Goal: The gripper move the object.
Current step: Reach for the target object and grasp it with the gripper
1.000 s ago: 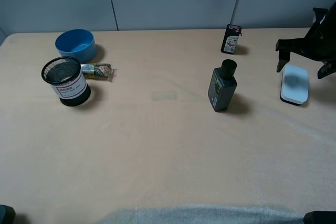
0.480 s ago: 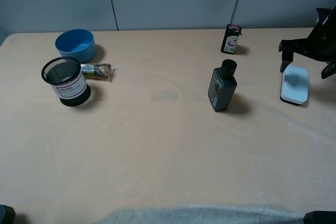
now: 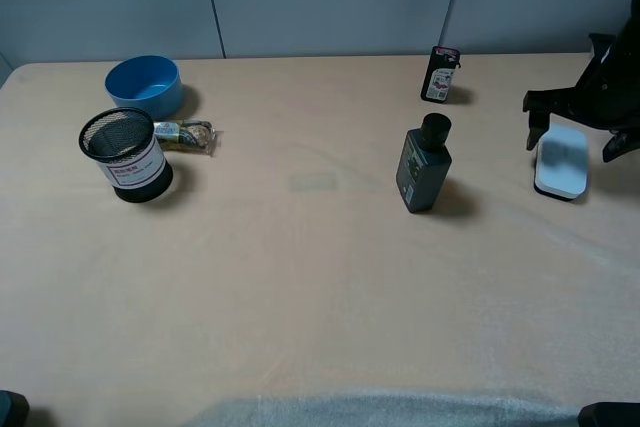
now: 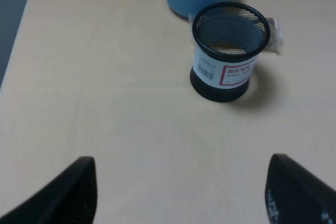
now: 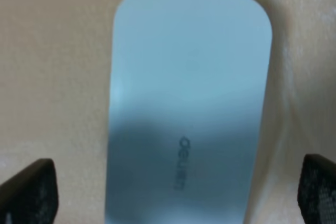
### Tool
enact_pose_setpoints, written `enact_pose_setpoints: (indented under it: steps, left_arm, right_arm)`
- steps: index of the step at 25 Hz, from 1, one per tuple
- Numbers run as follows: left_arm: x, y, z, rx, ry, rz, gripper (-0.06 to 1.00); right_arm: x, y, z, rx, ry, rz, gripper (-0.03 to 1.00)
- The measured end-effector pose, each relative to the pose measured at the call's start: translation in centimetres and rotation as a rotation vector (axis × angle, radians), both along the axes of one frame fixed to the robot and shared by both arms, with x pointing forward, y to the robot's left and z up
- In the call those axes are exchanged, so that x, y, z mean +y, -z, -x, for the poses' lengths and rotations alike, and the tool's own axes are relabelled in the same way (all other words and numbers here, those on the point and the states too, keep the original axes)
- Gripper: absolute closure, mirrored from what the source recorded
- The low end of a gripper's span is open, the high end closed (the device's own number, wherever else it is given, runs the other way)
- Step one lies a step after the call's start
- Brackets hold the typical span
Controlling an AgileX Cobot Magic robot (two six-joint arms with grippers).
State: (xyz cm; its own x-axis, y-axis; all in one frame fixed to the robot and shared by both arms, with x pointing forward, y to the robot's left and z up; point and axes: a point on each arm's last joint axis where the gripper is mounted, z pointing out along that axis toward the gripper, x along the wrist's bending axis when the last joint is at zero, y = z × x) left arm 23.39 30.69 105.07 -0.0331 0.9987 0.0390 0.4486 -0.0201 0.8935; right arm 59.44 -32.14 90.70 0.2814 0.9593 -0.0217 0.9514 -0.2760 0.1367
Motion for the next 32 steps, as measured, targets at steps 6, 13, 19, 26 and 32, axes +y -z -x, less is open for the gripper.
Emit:
enact_pose_setpoints:
  steps: [6,13,19,26,32]
  left_arm:
    - [0.0,0.0,0.0,0.0,0.0,0.0,0.21]
    - [0.0,0.0,0.0,0.0,0.0,0.0,0.21]
    - [0.0,0.0,0.0,0.0,0.0,0.0,0.21]
    - [0.0,0.0,0.0,0.0,0.0,0.0,0.21]
    - [0.0,0.0,0.0,0.0,0.0,0.0,0.21]
  right_arm:
    - [0.0,0.8,0.0,0.019,0.0,0.0,0.27]
    - [0.0,1.4,-0.2,0.018,-0.002,0.0,0.27]
    - [0.0,1.7,-0.2,0.023,-0.002,0.0,0.27]
    - [0.0,2.3,-0.2,0.041,-0.004,-0.001,0.27]
    - [0.0,2.3,-0.2,0.041,-0.004,-0.001,0.27]
